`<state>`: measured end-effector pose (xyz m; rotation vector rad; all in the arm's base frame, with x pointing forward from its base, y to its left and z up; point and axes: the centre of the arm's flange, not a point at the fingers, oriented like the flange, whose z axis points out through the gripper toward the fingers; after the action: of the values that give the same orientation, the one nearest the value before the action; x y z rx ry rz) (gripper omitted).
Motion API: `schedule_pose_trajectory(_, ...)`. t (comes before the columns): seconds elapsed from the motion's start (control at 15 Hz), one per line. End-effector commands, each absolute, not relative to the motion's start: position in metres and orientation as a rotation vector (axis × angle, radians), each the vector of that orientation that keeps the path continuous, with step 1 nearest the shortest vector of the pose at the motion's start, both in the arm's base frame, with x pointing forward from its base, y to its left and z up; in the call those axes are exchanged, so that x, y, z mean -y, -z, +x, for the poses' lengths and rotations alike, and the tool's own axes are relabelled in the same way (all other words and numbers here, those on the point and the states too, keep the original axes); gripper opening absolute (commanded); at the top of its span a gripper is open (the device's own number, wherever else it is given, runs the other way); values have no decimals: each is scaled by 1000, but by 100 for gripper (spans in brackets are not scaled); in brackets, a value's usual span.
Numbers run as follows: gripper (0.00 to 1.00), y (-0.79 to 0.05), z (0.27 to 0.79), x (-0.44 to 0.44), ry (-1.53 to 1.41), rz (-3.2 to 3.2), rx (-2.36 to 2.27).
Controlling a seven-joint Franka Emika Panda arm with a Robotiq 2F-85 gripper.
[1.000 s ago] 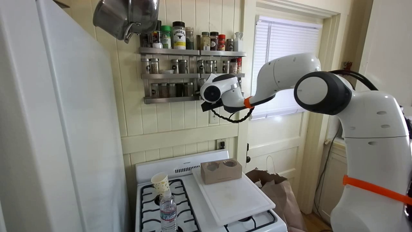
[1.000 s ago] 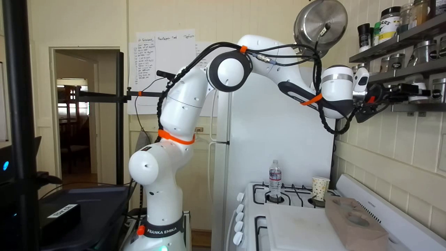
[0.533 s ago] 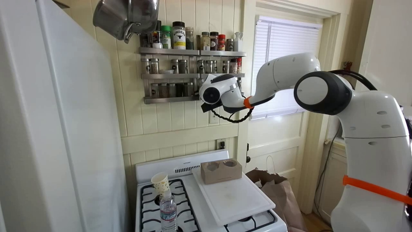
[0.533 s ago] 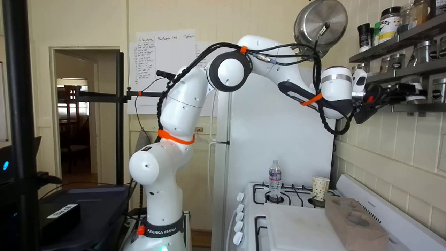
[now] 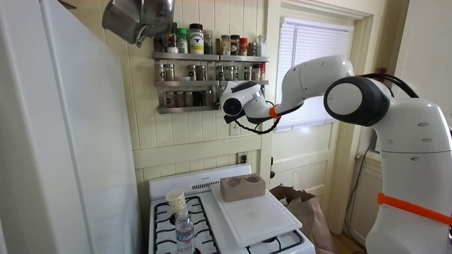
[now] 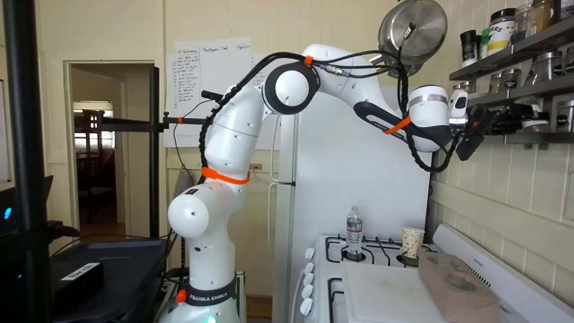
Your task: Put one glass jar from the bottom shelf in the brown box.
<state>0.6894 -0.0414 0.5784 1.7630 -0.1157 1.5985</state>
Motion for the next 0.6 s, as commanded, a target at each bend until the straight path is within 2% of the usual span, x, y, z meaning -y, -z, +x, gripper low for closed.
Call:
schedule_pose_trajectory(0.0,13,-566,671,36,-1552,1741,100)
schedule_pose_trajectory(0.53,13,-565,667,34,-1492,1686,29)
